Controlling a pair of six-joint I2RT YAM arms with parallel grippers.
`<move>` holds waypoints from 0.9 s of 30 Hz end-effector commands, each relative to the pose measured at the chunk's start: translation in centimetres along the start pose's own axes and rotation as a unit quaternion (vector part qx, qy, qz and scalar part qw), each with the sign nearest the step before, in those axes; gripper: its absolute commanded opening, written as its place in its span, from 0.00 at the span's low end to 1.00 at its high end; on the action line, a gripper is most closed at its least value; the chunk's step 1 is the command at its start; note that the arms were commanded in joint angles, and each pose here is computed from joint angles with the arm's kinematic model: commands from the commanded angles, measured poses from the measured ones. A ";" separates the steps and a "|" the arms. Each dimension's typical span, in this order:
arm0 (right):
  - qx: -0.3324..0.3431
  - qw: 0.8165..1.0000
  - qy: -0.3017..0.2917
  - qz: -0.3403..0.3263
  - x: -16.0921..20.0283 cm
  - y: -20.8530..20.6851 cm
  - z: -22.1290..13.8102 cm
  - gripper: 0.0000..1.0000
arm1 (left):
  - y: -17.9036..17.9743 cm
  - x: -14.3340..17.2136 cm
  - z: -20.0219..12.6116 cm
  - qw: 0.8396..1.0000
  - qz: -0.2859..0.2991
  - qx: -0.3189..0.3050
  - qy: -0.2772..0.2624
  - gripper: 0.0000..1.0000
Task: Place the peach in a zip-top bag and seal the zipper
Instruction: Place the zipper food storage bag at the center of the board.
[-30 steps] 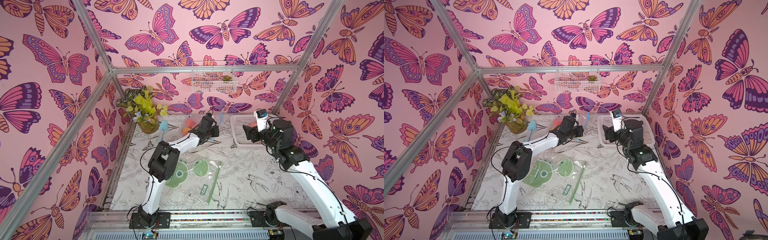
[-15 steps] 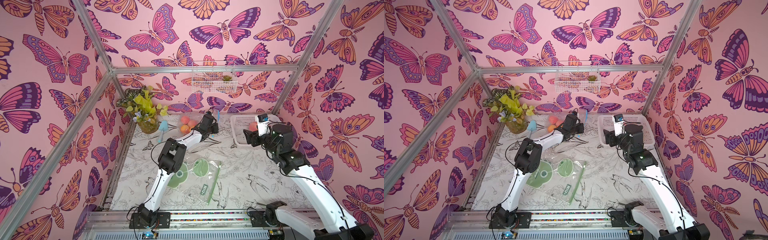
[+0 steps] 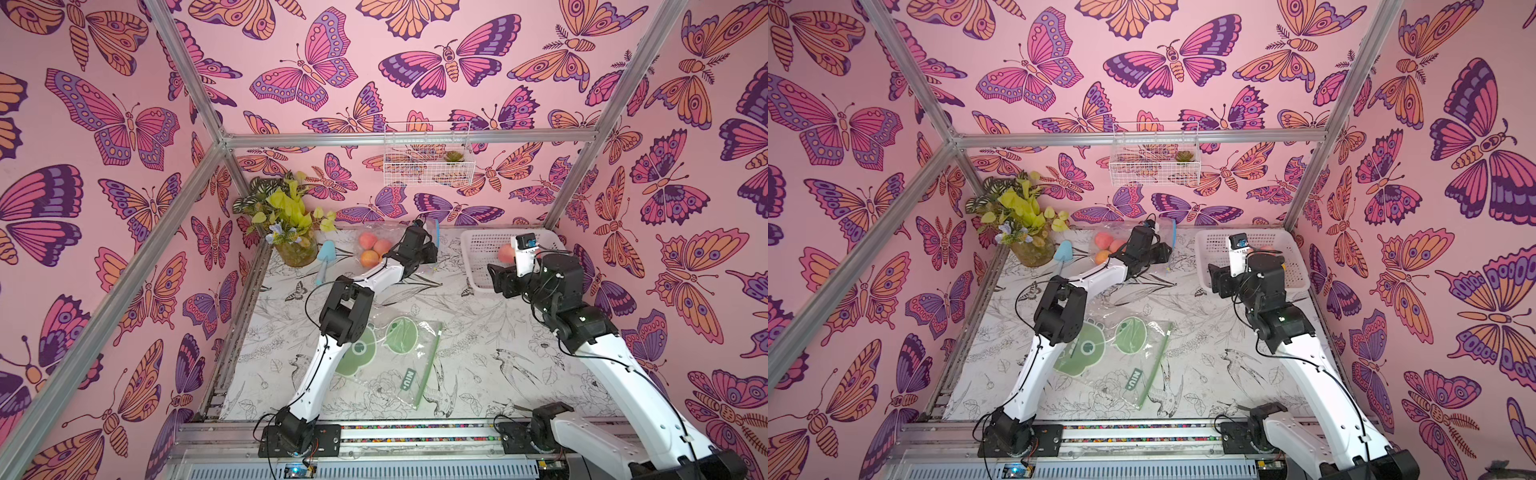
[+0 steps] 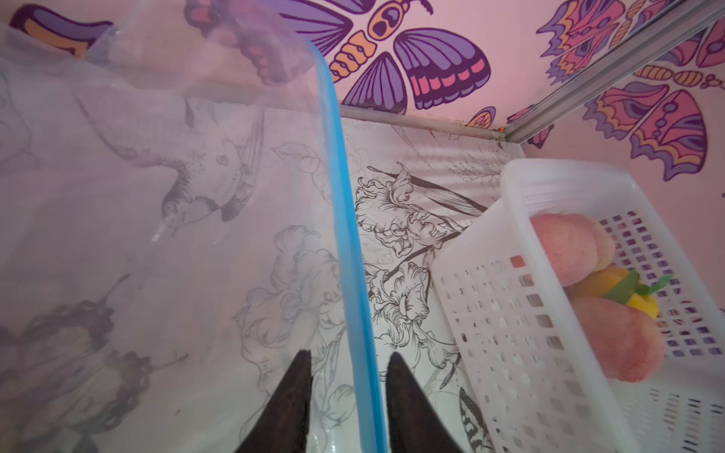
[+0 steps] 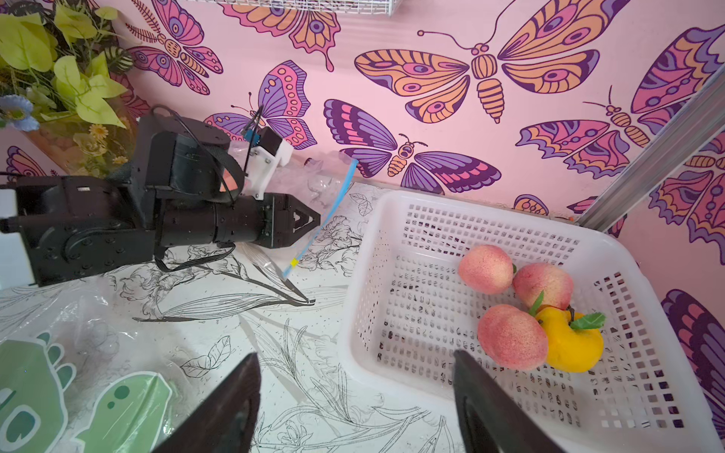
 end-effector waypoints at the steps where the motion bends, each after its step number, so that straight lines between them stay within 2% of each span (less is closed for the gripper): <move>1: 0.004 1.000 0.004 0.006 0.4 0.1 -0.1 0.77 | -1.1 -2.0 -1.8 1.000 0.004 0.028 0.000 0.55; 6: 0.006 1.000 0.008 0.007 0.8 0.1 0.1 0.77 | -2.6 -3.6 -5.1 0.999 0.018 0.041 -0.011 0.75; 9: 0.007 1.000 0.011 0.007 0.9 0.1 0.2 0.77 | -3.5 -3.9 -7.3 0.998 0.029 0.052 -0.017 0.80; 18: 0.012 0.999 0.024 0.024 1.6 0.1 0.2 0.77 | -4.6 -3.0 -15.6 0.997 0.042 0.058 -0.029 0.81; 23: 0.015 0.998 0.035 0.051 1.9 0.1 -0.2 0.77 | -2.8 0.2 -20.1 0.999 0.026 0.029 -0.010 0.80; 27: -0.017 0.996 0.049 0.068 2.4 0.8 -0.7 0.77 | -0.9 3.4 -23.3 1.000 0.020 -0.004 0.019 0.79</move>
Point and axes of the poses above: each gripper's point midway between its finger pads, its own z axis out along the fingers, its own y axis along the line the jaws close on, x = y × z, the point moved 7 cm from there along -z, back along the fingers, and after that the axes turned 11 degrees about -z, right-handed, at the moved point
